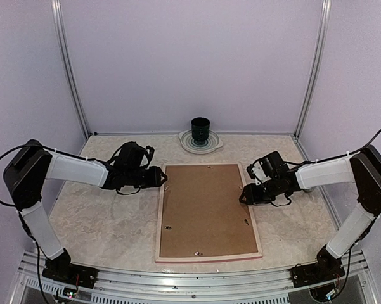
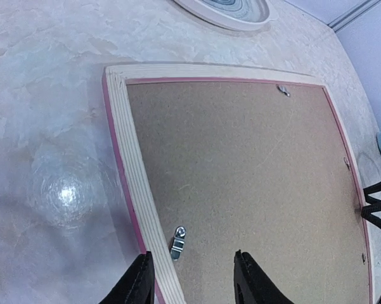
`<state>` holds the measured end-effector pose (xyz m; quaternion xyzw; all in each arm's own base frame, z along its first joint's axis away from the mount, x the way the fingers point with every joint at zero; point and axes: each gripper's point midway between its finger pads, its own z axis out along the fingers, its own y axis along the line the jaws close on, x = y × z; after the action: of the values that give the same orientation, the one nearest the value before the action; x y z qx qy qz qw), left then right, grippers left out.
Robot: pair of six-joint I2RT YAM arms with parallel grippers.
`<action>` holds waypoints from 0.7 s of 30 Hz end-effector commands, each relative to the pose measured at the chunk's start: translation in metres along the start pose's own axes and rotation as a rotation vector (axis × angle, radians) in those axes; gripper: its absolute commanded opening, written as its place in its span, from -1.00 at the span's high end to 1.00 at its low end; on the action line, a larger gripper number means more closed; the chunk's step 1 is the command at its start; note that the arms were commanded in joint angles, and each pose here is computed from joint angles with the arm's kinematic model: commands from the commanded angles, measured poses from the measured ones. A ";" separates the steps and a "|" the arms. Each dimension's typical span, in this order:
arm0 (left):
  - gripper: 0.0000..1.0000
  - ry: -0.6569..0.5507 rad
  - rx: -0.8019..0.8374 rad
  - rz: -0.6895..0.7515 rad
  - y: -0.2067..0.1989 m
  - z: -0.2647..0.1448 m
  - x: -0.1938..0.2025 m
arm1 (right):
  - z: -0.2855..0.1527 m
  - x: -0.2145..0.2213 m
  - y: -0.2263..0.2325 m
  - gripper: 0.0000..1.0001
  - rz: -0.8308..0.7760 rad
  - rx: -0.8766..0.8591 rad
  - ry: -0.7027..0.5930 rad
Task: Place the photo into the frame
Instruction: Press the fastener onto the backboard.
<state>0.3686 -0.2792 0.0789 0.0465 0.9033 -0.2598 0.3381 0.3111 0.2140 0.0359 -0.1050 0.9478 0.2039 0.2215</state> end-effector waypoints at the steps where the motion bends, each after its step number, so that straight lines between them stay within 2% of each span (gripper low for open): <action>1: 0.13 0.074 -0.036 0.059 0.008 0.018 0.013 | 0.001 -0.005 0.000 -0.10 -0.022 0.024 -0.009; 8: 0.13 0.131 -0.104 0.104 0.016 0.030 0.030 | -0.003 -0.007 0.000 -0.03 -0.030 0.034 -0.016; 21: 0.14 0.113 -0.146 0.112 0.022 0.037 0.027 | -0.001 -0.006 -0.002 0.07 -0.034 0.042 -0.007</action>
<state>0.3673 -0.2790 0.0275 0.0841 0.9348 -0.1798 0.2943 0.3117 0.2080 0.0324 -0.1088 0.9509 0.1849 0.2229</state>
